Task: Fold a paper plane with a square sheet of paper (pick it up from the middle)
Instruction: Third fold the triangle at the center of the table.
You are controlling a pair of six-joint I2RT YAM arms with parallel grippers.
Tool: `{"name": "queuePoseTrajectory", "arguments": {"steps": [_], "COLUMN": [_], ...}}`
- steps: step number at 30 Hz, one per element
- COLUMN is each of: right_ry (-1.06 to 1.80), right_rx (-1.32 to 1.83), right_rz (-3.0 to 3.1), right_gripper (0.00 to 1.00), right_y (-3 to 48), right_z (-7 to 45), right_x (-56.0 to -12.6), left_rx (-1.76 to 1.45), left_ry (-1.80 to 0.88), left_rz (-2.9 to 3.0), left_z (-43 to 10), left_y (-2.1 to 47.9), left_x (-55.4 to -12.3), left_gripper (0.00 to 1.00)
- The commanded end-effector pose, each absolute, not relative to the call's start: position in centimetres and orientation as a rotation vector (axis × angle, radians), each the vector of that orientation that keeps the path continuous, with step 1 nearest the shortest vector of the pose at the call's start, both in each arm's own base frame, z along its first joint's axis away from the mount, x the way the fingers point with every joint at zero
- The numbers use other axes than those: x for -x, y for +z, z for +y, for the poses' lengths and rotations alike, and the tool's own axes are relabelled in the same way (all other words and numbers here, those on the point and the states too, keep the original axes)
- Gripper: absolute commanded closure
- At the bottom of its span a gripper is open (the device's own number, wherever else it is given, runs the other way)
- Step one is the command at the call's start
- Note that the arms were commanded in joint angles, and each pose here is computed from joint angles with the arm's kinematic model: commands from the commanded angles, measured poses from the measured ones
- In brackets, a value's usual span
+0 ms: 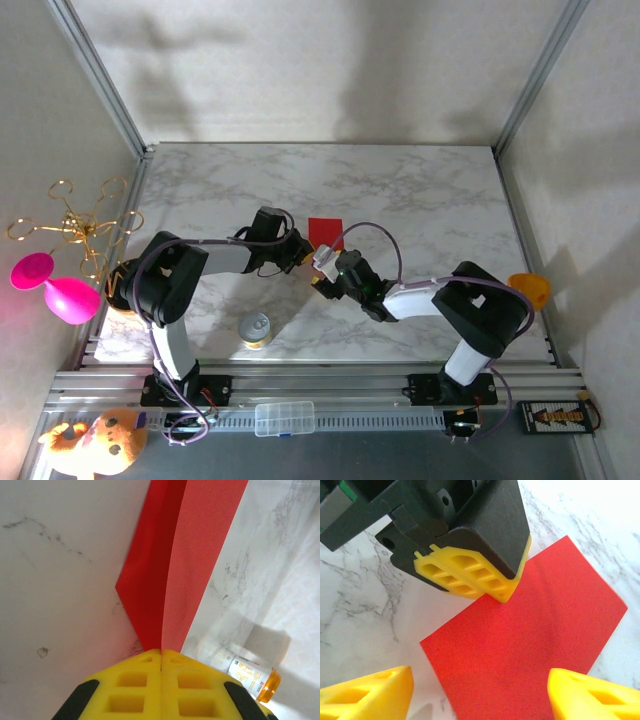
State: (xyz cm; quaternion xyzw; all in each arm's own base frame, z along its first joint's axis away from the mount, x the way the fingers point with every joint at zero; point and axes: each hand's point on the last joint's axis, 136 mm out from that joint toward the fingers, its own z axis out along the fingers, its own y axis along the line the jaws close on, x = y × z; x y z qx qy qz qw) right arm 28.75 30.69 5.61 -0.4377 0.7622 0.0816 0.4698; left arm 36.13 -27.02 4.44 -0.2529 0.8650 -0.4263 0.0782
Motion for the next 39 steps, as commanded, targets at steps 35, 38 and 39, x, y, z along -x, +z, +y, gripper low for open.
{"name": "queuePoseTrajectory", "arguments": {"steps": [35, 38, 39], "right_ry": [0.45, 0.535, 0.564], "right_rx": [1.182, 1.169, 1.158], "right_rz": [1.857, 1.886, 1.892], "right_gripper": [0.93, 0.93, 0.94], "right_y": [5.7, 5.8, 6.0], "right_z": [33.1, 33.3, 33.4], "right_x": [-25.3, -24.3, -24.1], "left_rx": [0.79, 0.712, 0.683], "left_ry": [-1.001, -1.052, -1.071], "left_rz": [2.521, 2.484, 2.479], "left_z": [-21.5, -22.5, -23.1], "left_y": [6.4, 8.1, 8.5], "left_x": [-37.1, -37.8, -37.9], "left_gripper": [0.72, 0.71, 0.71]}}
